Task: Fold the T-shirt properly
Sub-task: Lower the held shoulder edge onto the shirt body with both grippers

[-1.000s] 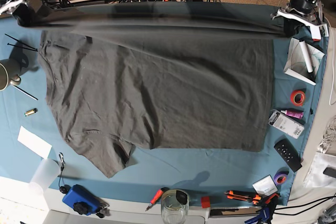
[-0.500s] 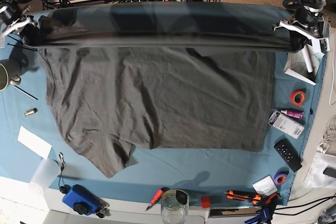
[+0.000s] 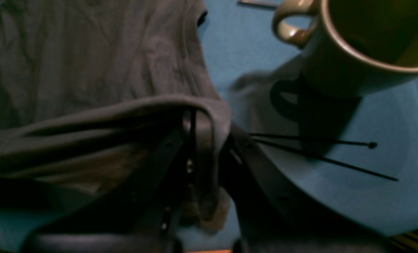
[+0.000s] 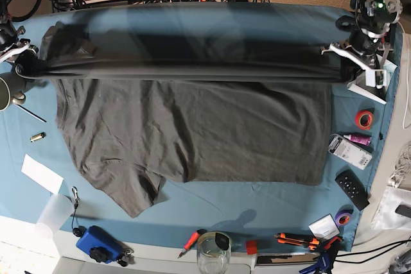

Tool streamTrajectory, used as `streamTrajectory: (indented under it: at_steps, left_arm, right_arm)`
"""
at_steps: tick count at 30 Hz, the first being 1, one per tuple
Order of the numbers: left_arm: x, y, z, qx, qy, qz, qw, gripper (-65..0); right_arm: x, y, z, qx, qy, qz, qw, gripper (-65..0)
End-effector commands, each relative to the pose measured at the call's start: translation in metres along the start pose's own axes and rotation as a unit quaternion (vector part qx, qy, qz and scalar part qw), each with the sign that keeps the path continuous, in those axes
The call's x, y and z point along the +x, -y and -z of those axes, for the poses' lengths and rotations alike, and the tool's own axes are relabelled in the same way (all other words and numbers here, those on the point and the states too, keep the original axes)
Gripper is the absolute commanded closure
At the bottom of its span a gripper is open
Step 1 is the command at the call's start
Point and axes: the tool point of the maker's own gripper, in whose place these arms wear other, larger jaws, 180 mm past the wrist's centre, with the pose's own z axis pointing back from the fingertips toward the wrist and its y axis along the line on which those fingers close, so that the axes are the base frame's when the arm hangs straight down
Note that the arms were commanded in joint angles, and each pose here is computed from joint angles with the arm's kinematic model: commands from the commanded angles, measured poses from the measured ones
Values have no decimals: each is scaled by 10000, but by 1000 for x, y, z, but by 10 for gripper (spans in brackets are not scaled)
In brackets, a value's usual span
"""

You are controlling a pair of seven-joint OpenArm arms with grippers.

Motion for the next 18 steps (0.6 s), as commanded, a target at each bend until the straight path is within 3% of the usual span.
streamTrajectory:
  at_steps: [1,12,18]
  left_arm:
    - [19,-13,-1,274,303,236,9989,0]
    - [45,-50,-7,864,300,1299,9873,0]
    - [34,-56,-12,895,111,1437,9855,0]
  right_arm:
    - [23,9,-7,-205,319,-135,9992,0]
    - [13,-3,6,-83,37,-327,9994,0]
    - [7,-6,11,-68,-78,-405,9991,0]
